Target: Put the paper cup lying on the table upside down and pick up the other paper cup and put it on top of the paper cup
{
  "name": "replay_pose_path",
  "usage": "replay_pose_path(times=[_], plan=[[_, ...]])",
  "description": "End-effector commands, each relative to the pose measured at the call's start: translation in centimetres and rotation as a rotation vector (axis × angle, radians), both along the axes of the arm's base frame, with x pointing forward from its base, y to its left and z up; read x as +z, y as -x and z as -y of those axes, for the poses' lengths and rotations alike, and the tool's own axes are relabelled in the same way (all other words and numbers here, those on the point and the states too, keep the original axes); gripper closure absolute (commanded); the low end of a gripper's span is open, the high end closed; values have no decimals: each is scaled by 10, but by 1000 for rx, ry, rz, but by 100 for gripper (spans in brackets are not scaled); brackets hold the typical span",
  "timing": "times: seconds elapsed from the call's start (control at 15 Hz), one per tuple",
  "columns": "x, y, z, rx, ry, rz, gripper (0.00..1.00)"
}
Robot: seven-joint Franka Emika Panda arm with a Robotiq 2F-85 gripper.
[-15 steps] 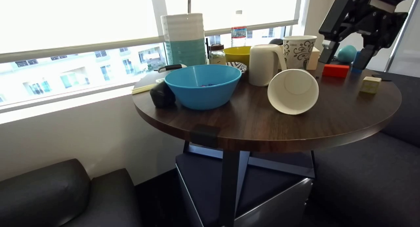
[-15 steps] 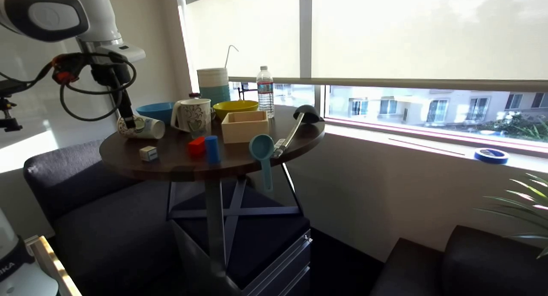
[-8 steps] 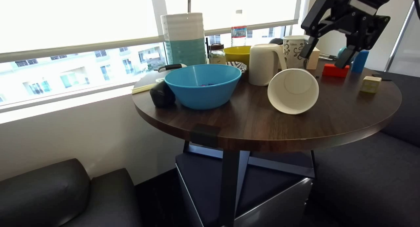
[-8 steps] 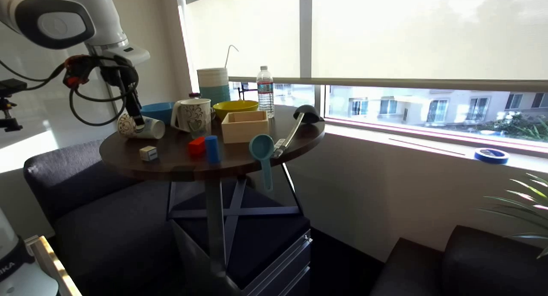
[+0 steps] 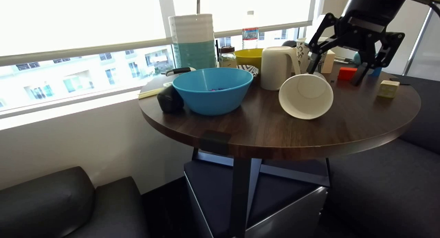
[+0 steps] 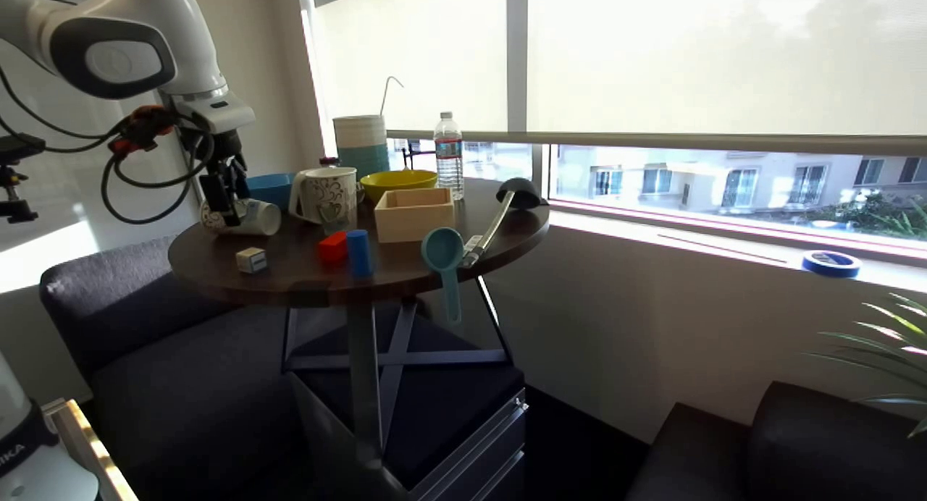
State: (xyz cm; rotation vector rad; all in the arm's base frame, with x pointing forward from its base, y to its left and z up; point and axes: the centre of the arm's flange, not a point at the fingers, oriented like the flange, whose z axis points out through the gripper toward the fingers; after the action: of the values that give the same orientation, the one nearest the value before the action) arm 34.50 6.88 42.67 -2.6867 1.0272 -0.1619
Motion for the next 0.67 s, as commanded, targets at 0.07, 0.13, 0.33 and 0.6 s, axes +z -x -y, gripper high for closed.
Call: replay_pose_path(times=[0.07,0.13,0.33,0.6], plan=[[-7,-12,-3,-147,-55,-1,0],[-6,-14,-2,-171,-71,11,0],[-3,-18,5,-246,-101,42,0],[-15,-22,12,-326,-59,15,0]])
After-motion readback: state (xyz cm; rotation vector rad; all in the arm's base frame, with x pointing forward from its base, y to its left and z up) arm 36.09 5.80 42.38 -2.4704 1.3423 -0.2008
